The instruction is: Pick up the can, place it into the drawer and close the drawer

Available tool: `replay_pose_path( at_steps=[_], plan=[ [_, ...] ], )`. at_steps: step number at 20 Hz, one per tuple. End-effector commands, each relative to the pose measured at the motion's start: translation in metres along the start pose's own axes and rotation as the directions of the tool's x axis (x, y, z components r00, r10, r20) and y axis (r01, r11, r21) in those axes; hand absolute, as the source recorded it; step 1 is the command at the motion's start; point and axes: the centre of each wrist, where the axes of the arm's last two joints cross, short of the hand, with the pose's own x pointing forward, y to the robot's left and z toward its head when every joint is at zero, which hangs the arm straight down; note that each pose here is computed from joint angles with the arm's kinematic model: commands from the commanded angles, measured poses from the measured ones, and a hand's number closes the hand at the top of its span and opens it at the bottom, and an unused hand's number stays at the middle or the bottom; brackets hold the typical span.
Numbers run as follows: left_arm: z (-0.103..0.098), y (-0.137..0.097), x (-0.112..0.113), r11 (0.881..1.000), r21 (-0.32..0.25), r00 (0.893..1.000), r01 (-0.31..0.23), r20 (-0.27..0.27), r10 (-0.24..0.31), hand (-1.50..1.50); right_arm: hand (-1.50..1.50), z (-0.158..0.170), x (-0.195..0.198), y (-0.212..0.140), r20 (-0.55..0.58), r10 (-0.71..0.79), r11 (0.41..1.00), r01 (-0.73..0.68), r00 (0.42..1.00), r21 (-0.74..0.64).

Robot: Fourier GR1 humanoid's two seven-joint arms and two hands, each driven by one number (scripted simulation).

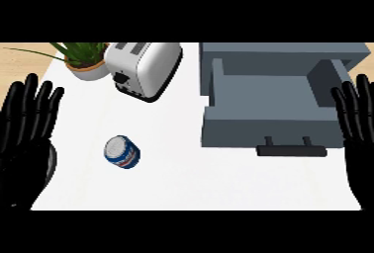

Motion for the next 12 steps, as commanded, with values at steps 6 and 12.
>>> replay_pose_path(
  at_steps=[6, 12],
  plan=[
    [0.033, 0.047, 0.016, 0.964, -0.243, 0.994, -0.105, -0.005, 0.107, -1.50, -1.50, 0.001, 0.010, -0.008, -0.015, -0.030, 0.999, 0.029, 0.999, -0.029],
    [0.041, 0.061, 0.000, 0.997, -0.053, 0.916, -0.064, -0.399, 0.038, -1.50, -1.50, 0.011, -0.018, -0.018, -0.288, -0.035, 0.986, -0.015, 0.957, -0.168]
  ],
)
